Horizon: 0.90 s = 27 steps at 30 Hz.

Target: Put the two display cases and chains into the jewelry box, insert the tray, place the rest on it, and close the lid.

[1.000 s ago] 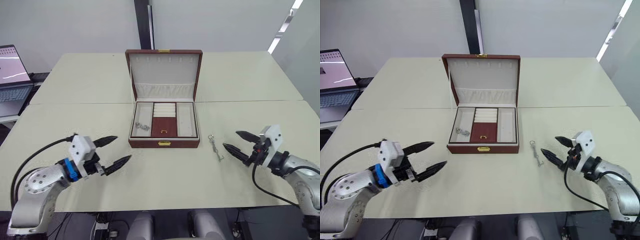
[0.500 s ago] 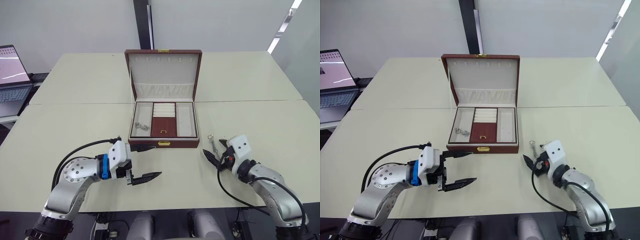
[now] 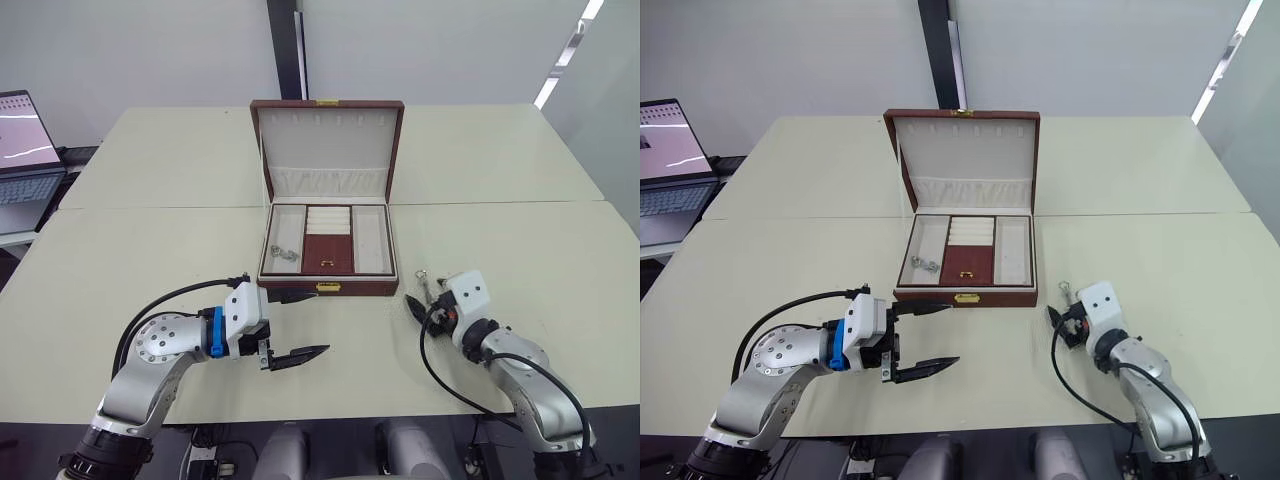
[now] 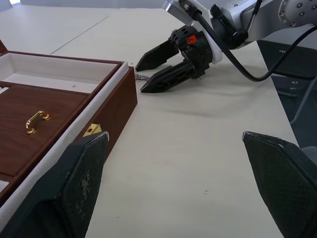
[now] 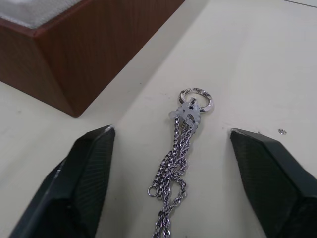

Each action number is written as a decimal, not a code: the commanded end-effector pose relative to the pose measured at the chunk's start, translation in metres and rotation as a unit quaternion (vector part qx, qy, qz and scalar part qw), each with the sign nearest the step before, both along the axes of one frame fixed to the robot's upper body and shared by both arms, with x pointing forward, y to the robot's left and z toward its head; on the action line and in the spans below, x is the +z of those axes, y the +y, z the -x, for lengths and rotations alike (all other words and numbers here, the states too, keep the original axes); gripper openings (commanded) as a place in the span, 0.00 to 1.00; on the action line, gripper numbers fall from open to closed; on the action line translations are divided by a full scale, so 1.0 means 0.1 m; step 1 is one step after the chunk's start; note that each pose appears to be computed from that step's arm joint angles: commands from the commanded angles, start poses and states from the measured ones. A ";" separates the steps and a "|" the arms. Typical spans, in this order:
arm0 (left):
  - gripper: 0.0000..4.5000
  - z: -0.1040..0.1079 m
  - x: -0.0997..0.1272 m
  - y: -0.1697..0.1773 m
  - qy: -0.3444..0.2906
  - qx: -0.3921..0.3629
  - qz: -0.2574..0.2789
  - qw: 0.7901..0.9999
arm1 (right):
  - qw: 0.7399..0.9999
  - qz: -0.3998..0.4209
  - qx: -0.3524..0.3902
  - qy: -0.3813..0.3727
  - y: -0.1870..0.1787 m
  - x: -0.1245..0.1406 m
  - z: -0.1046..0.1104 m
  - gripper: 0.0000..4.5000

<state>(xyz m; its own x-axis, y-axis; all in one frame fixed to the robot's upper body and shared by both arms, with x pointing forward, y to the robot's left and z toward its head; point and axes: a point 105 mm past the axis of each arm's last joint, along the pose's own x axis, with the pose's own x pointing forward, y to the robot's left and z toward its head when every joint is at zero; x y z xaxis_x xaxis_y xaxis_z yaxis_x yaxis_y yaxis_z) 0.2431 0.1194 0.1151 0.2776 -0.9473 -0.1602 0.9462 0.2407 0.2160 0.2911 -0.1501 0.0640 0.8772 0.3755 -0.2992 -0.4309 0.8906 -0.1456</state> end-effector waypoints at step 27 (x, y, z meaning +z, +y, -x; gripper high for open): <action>1.00 -0.03 0.08 -0.06 -0.023 -0.003 0.012 1.000 | 0.999 -0.031 -0.008 0.022 -0.06 -0.05 0.08 0.01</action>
<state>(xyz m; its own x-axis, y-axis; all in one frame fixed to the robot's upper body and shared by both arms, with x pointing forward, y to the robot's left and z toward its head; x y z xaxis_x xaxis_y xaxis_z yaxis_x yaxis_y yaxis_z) 0.2470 0.1156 0.1195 0.2890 -0.9474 -0.1377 0.9395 0.2530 0.2310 0.2882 -0.1551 0.0639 0.8789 0.3687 -0.3027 -0.4172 0.9017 -0.1131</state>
